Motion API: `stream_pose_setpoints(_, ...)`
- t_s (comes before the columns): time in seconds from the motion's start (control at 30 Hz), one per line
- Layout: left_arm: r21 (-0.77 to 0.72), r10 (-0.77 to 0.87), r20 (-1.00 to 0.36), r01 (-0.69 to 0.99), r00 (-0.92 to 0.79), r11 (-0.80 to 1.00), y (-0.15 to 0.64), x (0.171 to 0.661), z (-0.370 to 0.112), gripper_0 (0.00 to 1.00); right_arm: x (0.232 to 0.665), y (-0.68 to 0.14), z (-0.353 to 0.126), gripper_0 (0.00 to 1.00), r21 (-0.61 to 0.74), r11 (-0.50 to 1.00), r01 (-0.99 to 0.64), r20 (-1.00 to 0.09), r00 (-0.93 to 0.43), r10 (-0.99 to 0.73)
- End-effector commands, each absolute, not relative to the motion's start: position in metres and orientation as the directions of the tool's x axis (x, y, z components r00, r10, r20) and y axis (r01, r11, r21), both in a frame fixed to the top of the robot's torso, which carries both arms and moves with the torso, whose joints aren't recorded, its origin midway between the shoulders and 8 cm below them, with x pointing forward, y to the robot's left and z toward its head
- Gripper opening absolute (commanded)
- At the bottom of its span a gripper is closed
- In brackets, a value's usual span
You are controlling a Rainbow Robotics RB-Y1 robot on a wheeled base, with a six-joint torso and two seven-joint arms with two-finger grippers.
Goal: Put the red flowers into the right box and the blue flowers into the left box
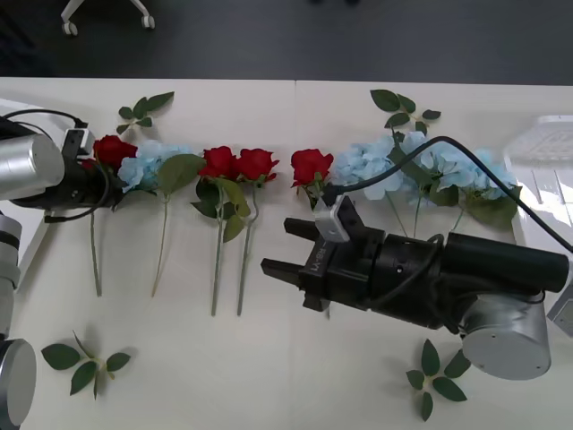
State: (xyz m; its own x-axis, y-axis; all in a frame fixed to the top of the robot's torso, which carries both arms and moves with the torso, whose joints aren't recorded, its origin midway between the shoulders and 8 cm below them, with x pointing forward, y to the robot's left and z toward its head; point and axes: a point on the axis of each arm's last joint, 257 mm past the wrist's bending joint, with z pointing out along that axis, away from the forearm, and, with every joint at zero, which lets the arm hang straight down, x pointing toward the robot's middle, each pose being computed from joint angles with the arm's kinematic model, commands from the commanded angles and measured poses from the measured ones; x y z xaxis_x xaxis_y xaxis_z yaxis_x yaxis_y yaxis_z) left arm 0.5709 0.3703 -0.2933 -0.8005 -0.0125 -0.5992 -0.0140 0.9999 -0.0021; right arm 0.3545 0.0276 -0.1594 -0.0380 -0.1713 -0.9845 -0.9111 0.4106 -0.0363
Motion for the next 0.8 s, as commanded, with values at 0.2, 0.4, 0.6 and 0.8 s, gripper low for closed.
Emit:
stream_pose_setpoints(0.2,-0.136,-0.056,-0.73,0.063,-0.682,0.989,0.362,0.569,-0.208,0.0,0.347,0.059,-0.153,0.62,-0.036,0.382,-0.924,-0.993,-0.012,-0.122)
stream_pose_setpoints(0.4,-0.188,-0.04,-0.798,0.185,-0.602,0.965,0.337,0.549,-0.163,0.0,0.332,0.067,-0.167,0.62,-0.039,0.351,-0.936,-0.99,-0.013,-0.144)
stream_pose_setpoints(0.6,-0.179,0.019,-0.864,0.342,-0.503,0.923,0.307,0.525,-0.133,0.0,0.326,0.07,-0.171,0.62,-0.043,0.339,-0.94,-0.989,-0.008,-0.149)
stream_pose_setpoints(0.8,-0.191,0.041,-0.919,0.532,-0.393,0.825,0.277,0.495,-0.103,0.0,0.325,0.072,-0.17,0.62,-0.046,0.337,-0.94,-0.989,-0.005,-0.147)
